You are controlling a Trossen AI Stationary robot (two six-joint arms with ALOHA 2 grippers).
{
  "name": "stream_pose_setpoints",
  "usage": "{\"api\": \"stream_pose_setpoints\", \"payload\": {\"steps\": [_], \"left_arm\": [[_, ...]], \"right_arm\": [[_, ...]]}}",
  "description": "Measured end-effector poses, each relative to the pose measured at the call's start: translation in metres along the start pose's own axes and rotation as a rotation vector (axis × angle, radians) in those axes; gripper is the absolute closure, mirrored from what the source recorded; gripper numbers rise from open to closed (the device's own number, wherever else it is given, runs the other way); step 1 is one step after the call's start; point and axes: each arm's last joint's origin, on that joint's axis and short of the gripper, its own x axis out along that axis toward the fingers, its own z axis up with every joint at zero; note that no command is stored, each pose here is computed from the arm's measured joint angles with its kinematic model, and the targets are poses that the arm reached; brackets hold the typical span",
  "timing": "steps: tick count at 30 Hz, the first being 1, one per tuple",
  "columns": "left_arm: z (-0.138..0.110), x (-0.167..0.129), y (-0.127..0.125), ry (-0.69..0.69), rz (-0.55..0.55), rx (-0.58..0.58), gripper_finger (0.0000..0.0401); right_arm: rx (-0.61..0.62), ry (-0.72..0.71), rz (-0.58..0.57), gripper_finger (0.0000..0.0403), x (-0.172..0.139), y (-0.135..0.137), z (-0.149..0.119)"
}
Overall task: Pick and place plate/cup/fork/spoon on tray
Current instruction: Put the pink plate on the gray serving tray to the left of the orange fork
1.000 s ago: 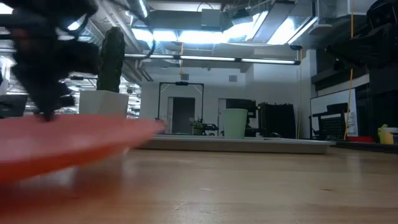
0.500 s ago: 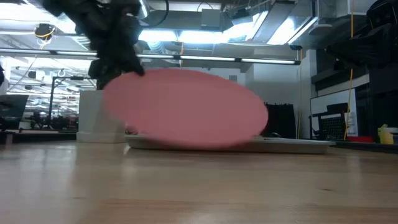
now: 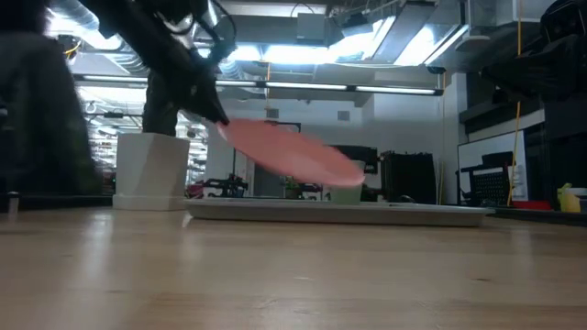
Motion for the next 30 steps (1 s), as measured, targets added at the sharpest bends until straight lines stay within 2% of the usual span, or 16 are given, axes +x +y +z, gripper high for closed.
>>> {"api": "stream_pose_setpoints", "payload": {"steps": [7,16,26,30], "left_arm": [[-0.001,0.029,0.013,0.026,0.117,-0.073,0.0401],[0.007,0.038,0.018,0.011,0.112,-0.099,0.0384],[0.01,0.038,0.019,0.006,0.119,-0.08,0.0359],[0.01,0.038,0.019,0.009,0.119,-0.032,0.0349]], "right_arm": [[0.0,0.0,0.0,0.0346,0.0,0.0,0.0],[0.0,0.0,0.0,0.0346,0.0,0.0,0.0],[0.0,0.0,0.0,0.0346,0.0,0.0,0.0],[0.0,0.0,0.0,0.0346,0.0,0.0,0.0]]}}
